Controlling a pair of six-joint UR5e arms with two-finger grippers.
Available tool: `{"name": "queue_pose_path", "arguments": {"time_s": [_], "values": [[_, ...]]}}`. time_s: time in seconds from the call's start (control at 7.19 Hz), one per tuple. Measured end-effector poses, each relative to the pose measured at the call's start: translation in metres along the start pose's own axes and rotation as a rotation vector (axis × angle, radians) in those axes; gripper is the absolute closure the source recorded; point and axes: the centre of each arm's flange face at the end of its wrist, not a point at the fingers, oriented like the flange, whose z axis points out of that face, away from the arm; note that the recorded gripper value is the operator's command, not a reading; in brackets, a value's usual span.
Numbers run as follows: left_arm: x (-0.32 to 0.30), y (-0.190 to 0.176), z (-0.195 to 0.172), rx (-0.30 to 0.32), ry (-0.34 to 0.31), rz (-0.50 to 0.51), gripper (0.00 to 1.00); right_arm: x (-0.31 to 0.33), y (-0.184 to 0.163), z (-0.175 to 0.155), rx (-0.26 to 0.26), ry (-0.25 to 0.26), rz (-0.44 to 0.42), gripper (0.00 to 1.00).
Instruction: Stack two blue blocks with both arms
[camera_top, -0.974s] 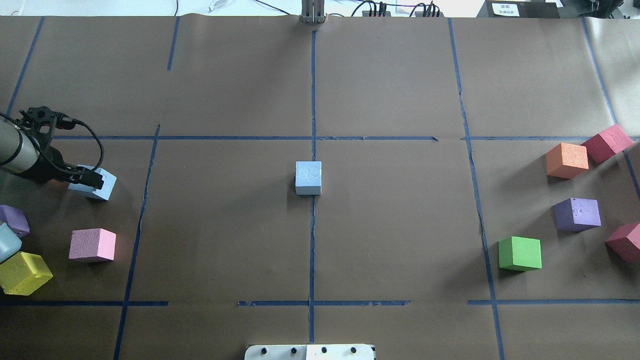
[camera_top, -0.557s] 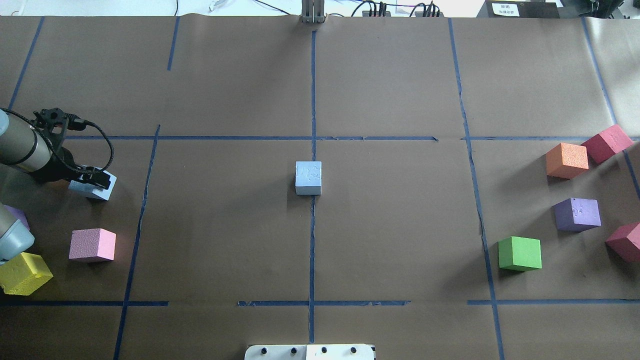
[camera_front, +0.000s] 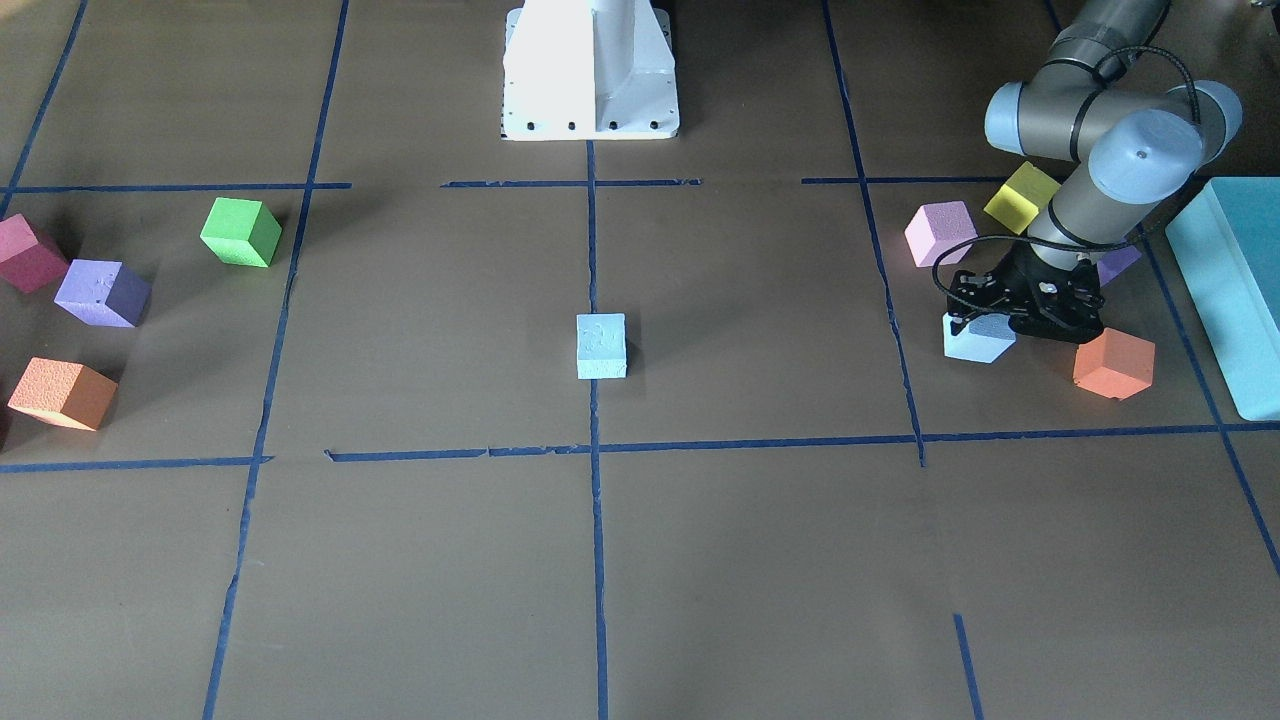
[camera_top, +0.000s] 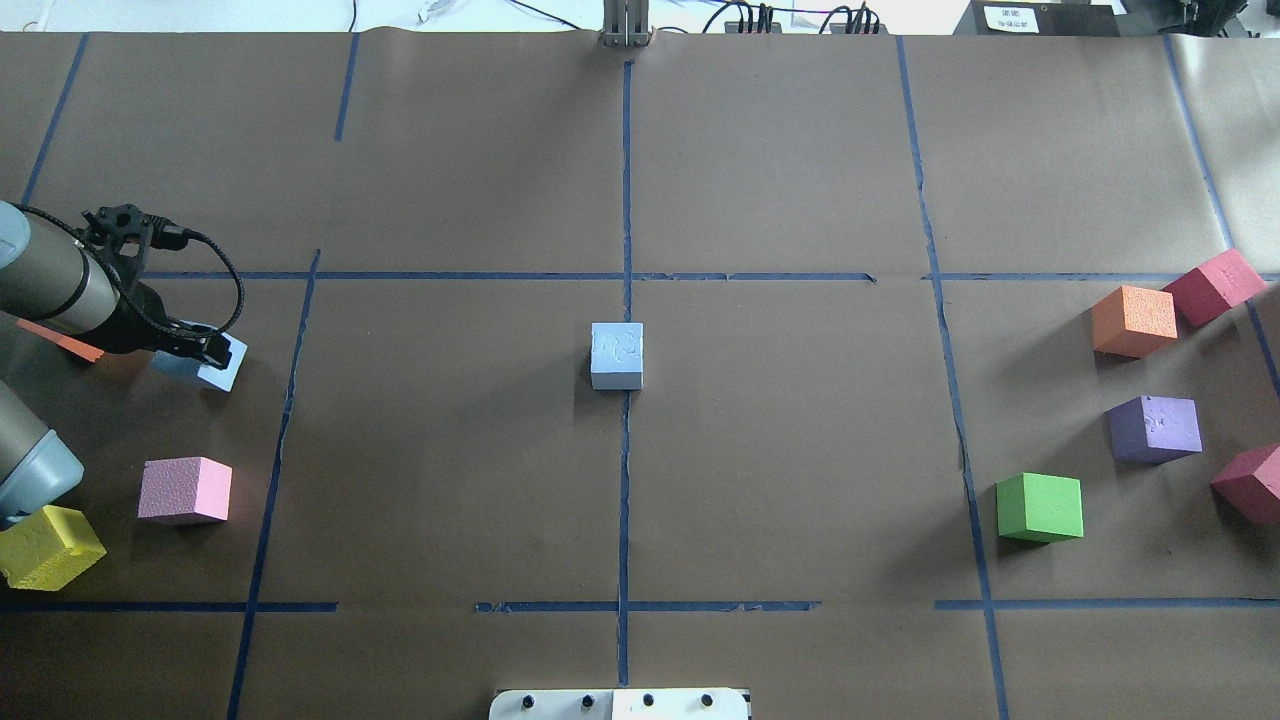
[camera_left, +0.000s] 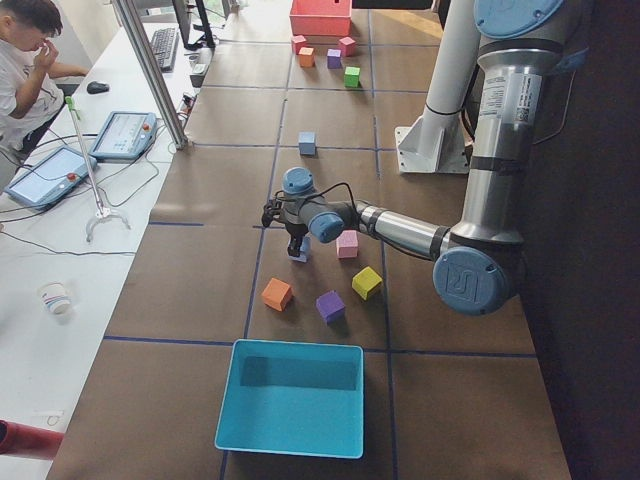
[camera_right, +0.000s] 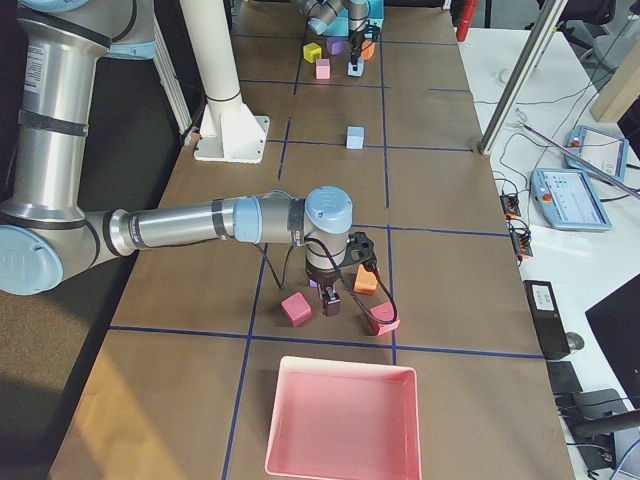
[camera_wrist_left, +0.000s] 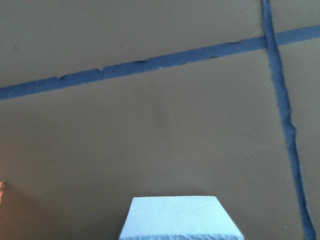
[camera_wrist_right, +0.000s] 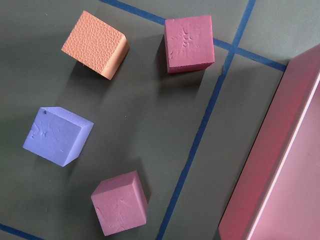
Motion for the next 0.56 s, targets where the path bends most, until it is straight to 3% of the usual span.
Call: {"name": "queue_pose_path", "arguments": {"time_s": [0.14,0.56], "values": [[0.045,-0.022,-0.020,0.013,0.020,-0.035,0.82,-0.001,0.000,0.000,0.002,-0.006,0.001,0.01],[0.266,-0.067,-0.066,-0.048,0.008,-0.151,0.81,0.000,0.000,0.001,0.002,-0.013,0.003,0.01]]}}
